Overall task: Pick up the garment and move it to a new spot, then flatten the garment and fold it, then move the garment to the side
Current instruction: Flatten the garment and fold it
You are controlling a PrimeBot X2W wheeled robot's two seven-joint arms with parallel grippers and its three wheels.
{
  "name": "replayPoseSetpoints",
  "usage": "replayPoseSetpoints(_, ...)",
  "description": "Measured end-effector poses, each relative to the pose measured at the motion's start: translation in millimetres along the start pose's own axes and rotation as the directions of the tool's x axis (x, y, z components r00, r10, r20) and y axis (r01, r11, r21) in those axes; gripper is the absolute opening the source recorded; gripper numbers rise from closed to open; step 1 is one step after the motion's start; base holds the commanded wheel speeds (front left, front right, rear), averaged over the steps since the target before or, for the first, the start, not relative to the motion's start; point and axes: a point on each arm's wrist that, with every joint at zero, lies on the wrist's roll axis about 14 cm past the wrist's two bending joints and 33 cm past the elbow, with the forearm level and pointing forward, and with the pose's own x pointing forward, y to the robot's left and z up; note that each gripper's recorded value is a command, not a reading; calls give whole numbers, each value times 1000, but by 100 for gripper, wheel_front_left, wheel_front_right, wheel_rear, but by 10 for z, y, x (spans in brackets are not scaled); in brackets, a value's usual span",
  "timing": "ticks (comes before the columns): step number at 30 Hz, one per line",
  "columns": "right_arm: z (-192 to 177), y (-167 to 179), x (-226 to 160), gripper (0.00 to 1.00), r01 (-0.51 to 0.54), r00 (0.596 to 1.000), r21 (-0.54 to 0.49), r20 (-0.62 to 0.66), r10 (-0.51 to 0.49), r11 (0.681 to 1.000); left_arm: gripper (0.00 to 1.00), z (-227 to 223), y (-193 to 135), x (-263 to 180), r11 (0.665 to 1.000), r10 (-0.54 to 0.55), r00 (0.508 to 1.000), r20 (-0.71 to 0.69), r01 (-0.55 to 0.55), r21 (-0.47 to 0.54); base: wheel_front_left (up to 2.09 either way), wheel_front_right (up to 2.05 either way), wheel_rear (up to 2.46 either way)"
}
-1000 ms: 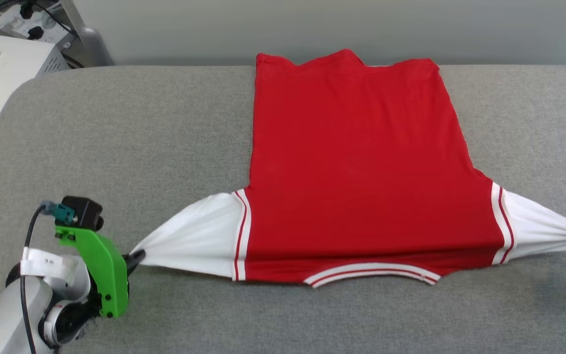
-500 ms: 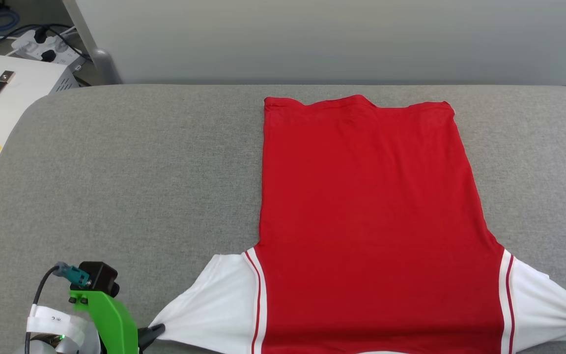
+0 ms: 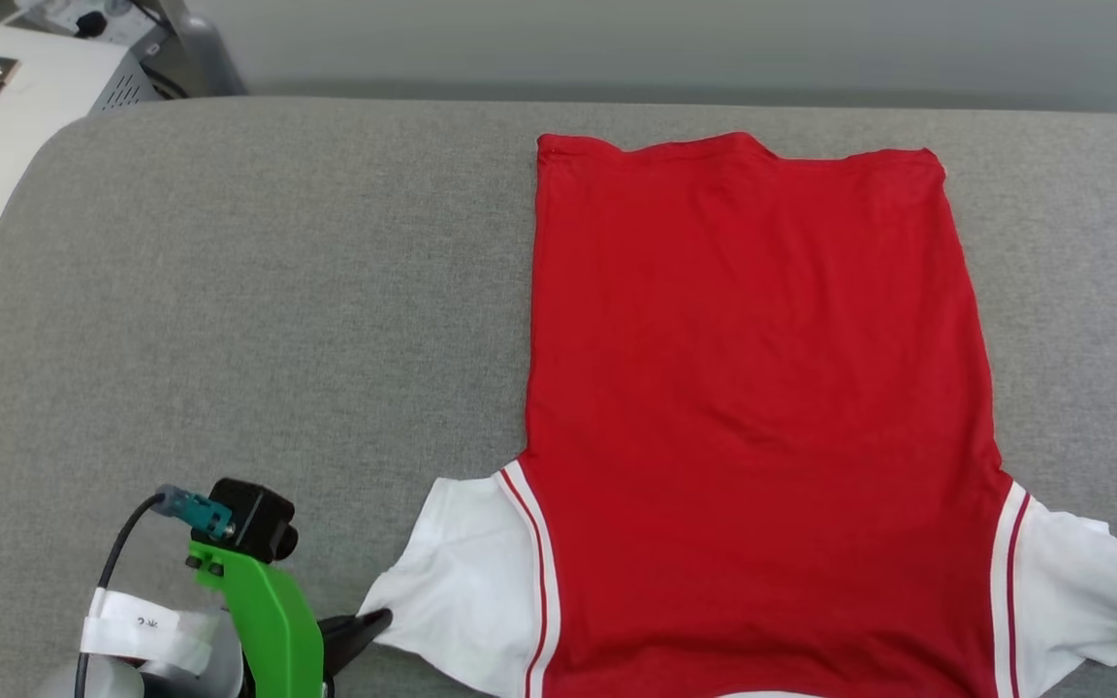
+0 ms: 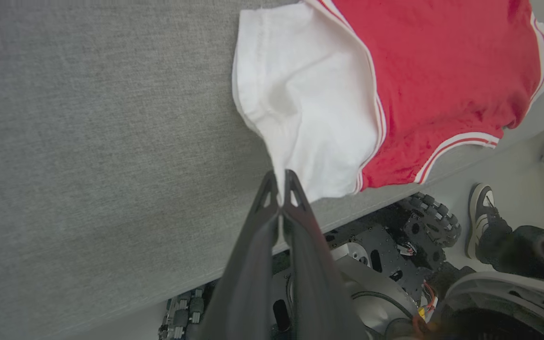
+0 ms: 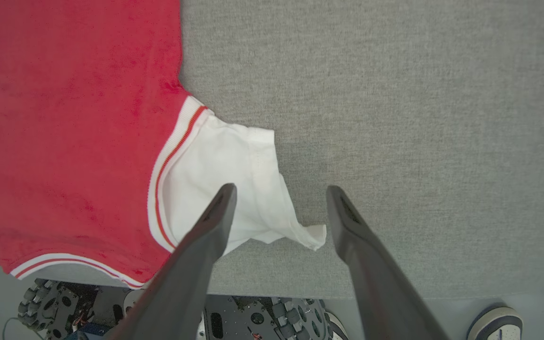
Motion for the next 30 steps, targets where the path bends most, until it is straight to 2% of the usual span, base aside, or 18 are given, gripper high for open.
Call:
replayPoseSetpoints(8, 910, 397, 124, 100, -57, 992, -123, 104, 70, 991, 0, 42, -148, 57, 997, -33, 999, -41, 36, 69, 0, 0, 0)
replayPoseSetpoints(16, 1545, 556, 649, 100, -43, 997, -168, 62, 54, 985, 0, 108, -132, 179, 995, -36, 998, -61, 41, 87, 0, 0, 0)
replayPoseSetpoints(22, 1867, 615, 1221, 100, -24, 1000, -175, 13, 27, 984, 0, 83, -10, 270, 997, -3, 997, -82, 10, 76, 0, 0, 0)
replayPoseSetpoints(30, 1998, 743, 1797, 100, -33, 999, -182, -43, 26, 983, 0, -17, 97, 332, 1000, 23, 994, -107, -20, 22, 0, 0, 0)
